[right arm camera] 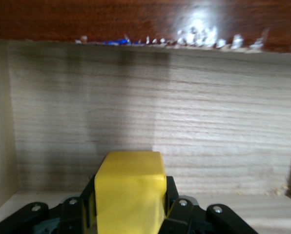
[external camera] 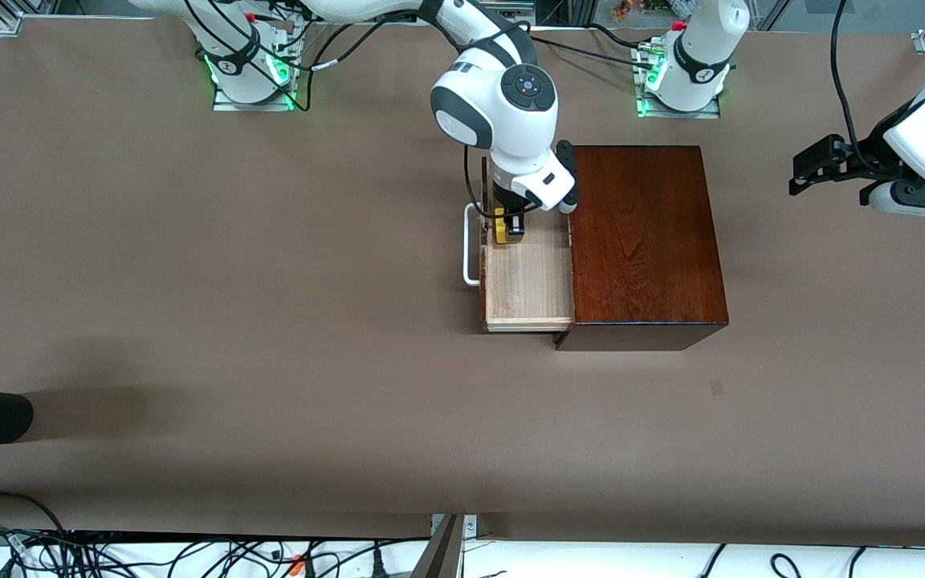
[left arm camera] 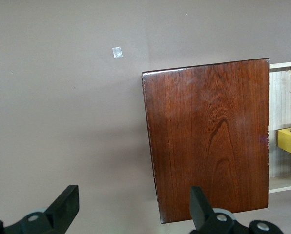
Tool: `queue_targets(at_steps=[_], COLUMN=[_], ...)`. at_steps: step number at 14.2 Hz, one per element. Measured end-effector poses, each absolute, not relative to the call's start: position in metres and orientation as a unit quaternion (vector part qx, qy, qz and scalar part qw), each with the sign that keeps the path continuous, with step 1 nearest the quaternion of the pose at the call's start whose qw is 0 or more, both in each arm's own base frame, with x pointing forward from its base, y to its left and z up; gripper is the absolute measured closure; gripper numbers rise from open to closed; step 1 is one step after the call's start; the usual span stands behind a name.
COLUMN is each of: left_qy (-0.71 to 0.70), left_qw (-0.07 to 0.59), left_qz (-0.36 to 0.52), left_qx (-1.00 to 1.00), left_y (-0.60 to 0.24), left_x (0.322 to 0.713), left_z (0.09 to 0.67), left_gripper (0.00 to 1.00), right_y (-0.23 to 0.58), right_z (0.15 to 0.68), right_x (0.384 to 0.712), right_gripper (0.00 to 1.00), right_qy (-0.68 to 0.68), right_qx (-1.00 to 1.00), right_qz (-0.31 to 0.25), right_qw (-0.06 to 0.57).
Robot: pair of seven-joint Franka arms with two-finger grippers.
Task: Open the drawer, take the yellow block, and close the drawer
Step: 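Lower the right gripper and grasp the yellow cube, then lift the cube out with the right gripper while the left gripper approaches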
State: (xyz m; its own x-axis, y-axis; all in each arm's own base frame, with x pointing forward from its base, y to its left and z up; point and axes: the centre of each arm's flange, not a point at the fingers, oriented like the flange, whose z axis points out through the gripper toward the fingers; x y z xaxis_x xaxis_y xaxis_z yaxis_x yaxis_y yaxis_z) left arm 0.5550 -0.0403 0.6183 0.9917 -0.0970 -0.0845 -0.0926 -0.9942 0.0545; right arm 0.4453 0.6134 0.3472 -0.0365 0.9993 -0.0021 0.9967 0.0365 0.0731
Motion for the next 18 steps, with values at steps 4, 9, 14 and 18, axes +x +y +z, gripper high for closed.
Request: queue_targets(at_steps=[4,9,14,18], left_qy=[-0.047,-0.048,-0.062,-0.106], left_qw=[0.025,0.025,0.026,0.034], left_qz=[-0.049,-0.055,-0.054,-0.064], left_qx=[0.997,0.997,0.996,0.992], left_y=[-0.041,-0.042,-0.058,-0.111], left_x=[0.559,0.566,0.571,0.575], left_z=[0.612,0.6,0.595,0.581], left_gripper=[0.0,0.0,0.0,0.0], right_y=[0.6,0.525,0.406,0.281], right_z=[0.436,0.499,0.515,0.511], right_x=[0.45,0.508,0.593,0.653], right_gripper=[0.45,0.45,0.45,0.45], right_qy=[0.707,0.655,0.539,0.425], right_qx=[0.707,0.756,0.842,0.905], right_qz=[0.013,0.014,-0.002,-0.036], right_qw=[0.024,0.001,0.011,0.003])
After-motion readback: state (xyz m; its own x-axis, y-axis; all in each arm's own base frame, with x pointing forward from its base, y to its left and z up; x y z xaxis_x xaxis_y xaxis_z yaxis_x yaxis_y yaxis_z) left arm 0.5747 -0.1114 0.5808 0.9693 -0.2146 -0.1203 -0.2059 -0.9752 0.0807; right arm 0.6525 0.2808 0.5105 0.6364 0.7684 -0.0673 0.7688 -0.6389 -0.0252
